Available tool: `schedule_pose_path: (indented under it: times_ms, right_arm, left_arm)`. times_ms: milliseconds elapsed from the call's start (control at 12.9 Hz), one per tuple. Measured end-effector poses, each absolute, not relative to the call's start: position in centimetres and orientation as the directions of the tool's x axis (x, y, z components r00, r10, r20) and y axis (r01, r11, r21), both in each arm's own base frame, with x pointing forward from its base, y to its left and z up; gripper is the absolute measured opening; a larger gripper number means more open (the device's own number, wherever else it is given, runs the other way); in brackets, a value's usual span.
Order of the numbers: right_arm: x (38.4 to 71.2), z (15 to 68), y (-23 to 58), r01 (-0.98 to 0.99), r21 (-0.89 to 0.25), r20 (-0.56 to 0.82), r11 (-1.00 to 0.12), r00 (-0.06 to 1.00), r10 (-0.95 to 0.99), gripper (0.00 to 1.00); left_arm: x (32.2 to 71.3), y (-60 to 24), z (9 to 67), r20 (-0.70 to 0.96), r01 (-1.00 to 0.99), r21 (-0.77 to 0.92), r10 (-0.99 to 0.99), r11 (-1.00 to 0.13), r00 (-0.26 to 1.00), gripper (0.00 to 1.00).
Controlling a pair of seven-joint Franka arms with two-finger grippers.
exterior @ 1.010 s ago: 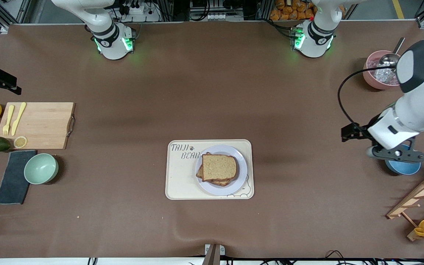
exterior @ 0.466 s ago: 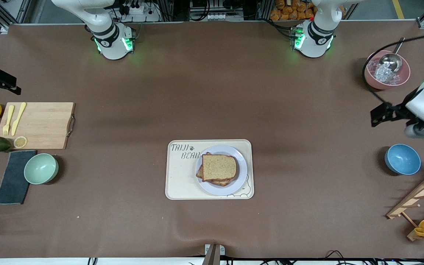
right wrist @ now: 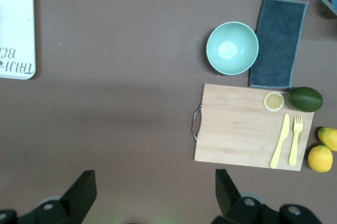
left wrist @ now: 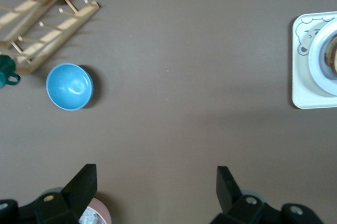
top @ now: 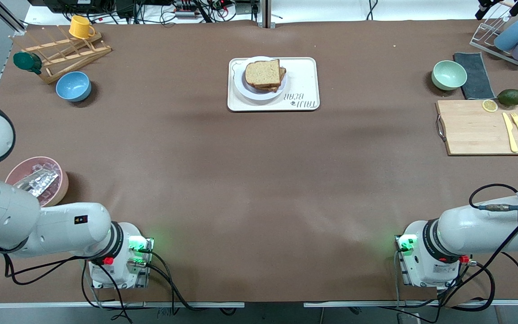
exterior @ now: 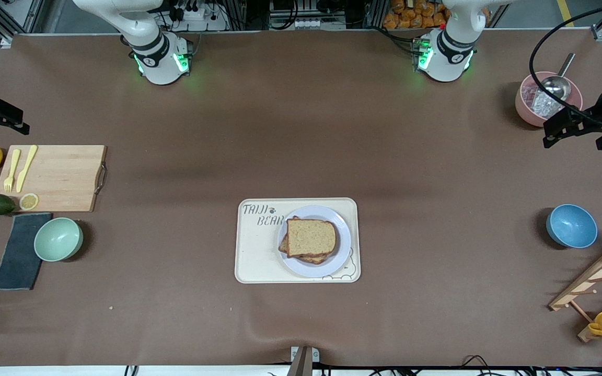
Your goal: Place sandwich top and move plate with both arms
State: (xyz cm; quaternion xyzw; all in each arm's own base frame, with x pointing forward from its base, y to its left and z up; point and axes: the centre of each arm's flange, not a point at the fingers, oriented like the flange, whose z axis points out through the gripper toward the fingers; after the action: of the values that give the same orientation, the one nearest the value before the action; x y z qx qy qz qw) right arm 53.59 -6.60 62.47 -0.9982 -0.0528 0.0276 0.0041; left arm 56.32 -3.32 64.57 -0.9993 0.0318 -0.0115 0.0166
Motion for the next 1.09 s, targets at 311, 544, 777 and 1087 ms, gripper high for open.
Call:
schedule_pose_path:
  times_ms: [311,544,777,1087]
  right_arm:
    - [53.6,62.5,-6.6,0.105,-0.011,-0.054,-0.994,0.993,0.106,1.0]
    - [53.6,62.5,-6.6,0.105,-0.011,-0.054,-0.994,0.993,0.105,1.0]
    - [53.6,62.5,-6.6,0.105,-0.011,-0.054,-0.994,0.993,0.106,1.0]
    - [53.6,62.5,-6.6,0.105,-0.011,-0.054,-0.994,0.993,0.106,1.0]
  left_arm:
    - [53.3,-4.1,64.6,0.006,-0.055,-0.031,-0.056,-0.998,0.998,1.0]
    - [52.4,-4.7,64.6,0.006,-0.004,-0.03,-0.004,-1.0,1.0,1.0]
    - [52.4,-4.6,64.4,0.001,0.033,-0.03,0.033,-0.999,0.999,1.0]
    - [52.6,-4.3,64.0,-0.005,0.038,-0.028,0.039,-0.999,0.999,1.0]
